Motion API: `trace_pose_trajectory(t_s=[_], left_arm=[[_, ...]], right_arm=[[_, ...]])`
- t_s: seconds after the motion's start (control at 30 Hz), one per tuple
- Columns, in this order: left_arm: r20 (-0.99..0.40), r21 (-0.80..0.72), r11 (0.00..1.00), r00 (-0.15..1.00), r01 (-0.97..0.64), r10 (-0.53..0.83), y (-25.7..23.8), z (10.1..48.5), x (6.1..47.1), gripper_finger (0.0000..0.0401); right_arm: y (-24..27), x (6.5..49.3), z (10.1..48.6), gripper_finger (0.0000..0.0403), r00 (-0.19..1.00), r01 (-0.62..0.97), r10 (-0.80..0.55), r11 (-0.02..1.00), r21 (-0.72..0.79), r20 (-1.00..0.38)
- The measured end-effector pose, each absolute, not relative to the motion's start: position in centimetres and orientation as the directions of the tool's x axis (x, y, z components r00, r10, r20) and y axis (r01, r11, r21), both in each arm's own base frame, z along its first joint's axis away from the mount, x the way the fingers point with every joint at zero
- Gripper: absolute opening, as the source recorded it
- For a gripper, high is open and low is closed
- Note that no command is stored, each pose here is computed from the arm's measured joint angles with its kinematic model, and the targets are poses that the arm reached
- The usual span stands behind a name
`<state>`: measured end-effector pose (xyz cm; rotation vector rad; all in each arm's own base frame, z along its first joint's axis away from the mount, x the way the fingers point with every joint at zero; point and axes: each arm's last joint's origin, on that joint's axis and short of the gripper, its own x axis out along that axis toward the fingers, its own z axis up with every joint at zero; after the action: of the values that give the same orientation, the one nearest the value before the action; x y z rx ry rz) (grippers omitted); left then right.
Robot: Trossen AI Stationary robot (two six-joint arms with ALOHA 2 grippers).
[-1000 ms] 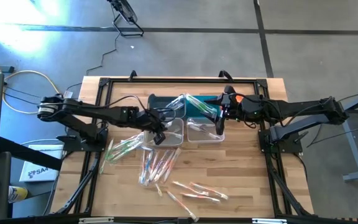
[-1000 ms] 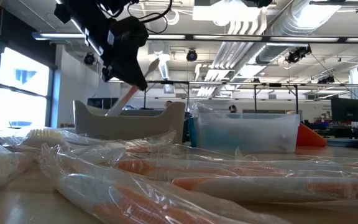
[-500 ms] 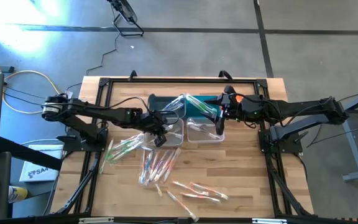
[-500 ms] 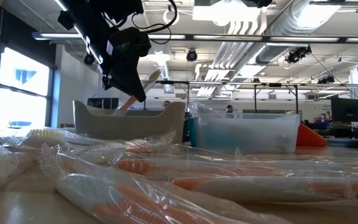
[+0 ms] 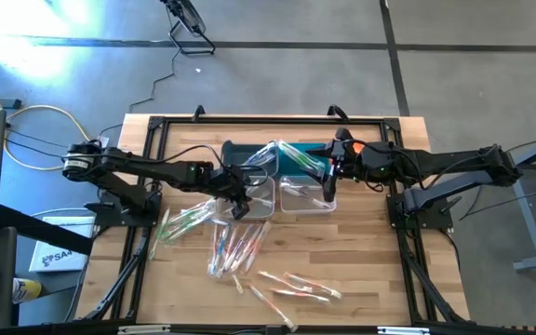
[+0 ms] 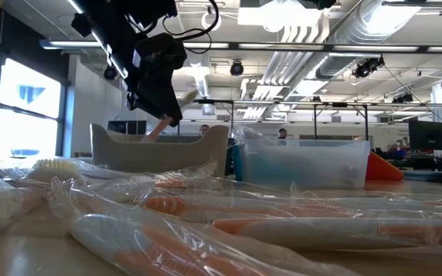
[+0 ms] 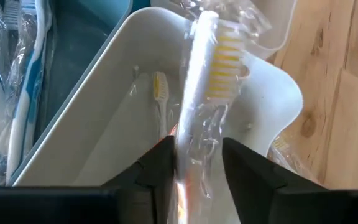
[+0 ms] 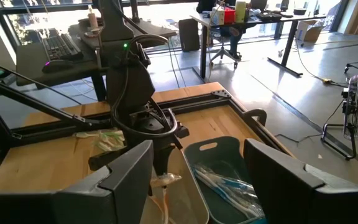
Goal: Pick & Place Toothbrushes
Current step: Put the orange toothbrush into the gray bin, then put the green toothbrush into the blue bin
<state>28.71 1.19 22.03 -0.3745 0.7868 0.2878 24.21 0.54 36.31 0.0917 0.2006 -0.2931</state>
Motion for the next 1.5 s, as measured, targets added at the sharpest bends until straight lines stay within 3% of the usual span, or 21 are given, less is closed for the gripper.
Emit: trace_pose_trajectory(t_s=[0.47, 0.9, 1.37, 1.5], left_arm=[[-0.729, -0.239, 0.896, 0.679, -0.375, 0.089, 1.1, 22.1, 28.7, 0.0147], [-0.641, -0.293, 0.887, 0.762, -0.356, 0.094, 1.2, 23.0, 29.5, 0.0145], [-0.579, -0.291, 0.903, 0.810, -0.316, 0.097, 1.1, 26.2, 27.2, 0.0013], [-0.570, -0.305, 0.903, 0.818, -0.303, 0.082, 1.0, 27.5, 25.6, 0.0005]], right_arm=[[0.5, 24.2, 36.2, 0.0244, 0.936, 0.296, -0.278, 0.953, 0.058, -0.216], [0.5, 24.2, 36.2, 0.0244, 0.936, 0.296, -0.277, 0.953, 0.058, -0.216], [0.5, 24.2, 36.2, 0.0244, 0.936, 0.296, -0.277, 0.954, 0.057, -0.219], [0.5, 24.2, 36.2, 0.0244, 0.935, 0.296, -0.277, 0.954, 0.056, -0.221]])
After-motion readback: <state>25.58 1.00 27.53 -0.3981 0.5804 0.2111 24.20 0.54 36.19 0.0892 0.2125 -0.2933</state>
